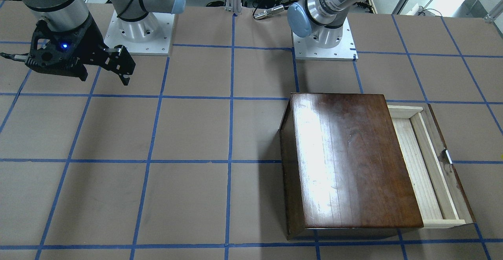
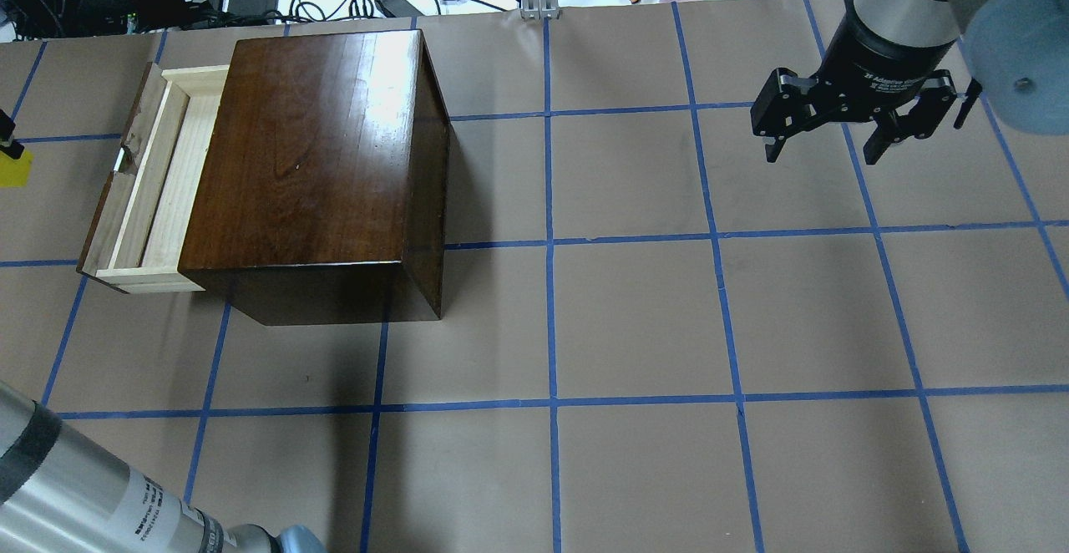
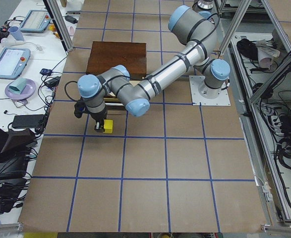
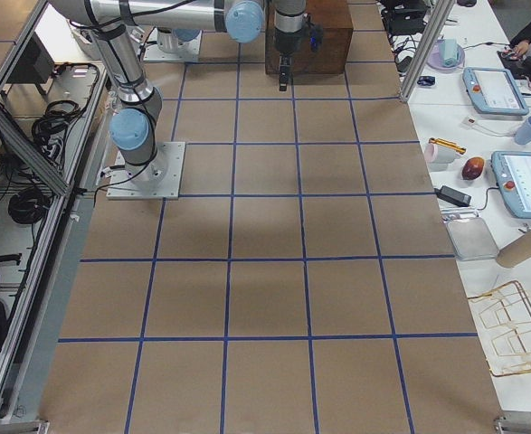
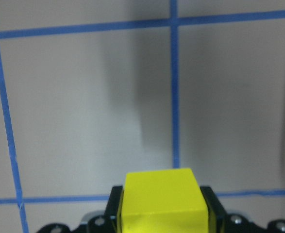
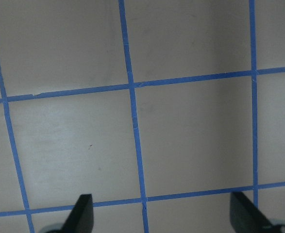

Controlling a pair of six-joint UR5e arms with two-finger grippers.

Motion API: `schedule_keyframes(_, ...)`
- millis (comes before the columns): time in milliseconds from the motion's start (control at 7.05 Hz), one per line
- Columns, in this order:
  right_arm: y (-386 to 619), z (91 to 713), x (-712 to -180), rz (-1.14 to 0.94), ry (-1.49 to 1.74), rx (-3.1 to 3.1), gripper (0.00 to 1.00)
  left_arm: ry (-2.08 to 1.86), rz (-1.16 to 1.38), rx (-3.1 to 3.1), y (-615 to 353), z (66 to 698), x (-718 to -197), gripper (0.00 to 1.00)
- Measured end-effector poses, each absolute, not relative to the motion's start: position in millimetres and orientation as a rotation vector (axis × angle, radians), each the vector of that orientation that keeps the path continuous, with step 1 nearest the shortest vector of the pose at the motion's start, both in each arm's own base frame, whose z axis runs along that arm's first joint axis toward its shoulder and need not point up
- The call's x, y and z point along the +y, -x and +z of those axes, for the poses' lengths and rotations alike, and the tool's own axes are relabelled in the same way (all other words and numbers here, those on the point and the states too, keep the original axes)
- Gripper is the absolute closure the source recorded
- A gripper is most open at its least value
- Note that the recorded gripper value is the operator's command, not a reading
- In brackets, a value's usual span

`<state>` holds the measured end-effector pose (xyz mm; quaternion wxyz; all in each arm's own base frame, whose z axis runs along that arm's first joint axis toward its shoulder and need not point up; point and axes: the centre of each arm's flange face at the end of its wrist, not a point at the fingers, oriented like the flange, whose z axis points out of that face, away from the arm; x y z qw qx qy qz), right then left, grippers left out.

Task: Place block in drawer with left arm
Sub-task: 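Lift the yellow cube and carry it over the open drawer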

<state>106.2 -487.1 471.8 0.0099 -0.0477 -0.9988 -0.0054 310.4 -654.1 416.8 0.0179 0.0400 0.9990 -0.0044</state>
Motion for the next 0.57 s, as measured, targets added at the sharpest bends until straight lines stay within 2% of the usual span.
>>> schedule_keyframes(284, -106, 472, -487, -0.017, 0.149, -3.118, 0.00, -0.102, -0.020, 3.117, -223, 465, -666, 1.00)
schedule_keyframes(567, -106, 472, -487, -0.016, 0.149, -3.119, 0.00, -0.091, 0.011, 3.160, -153, 460, -674, 1.00)
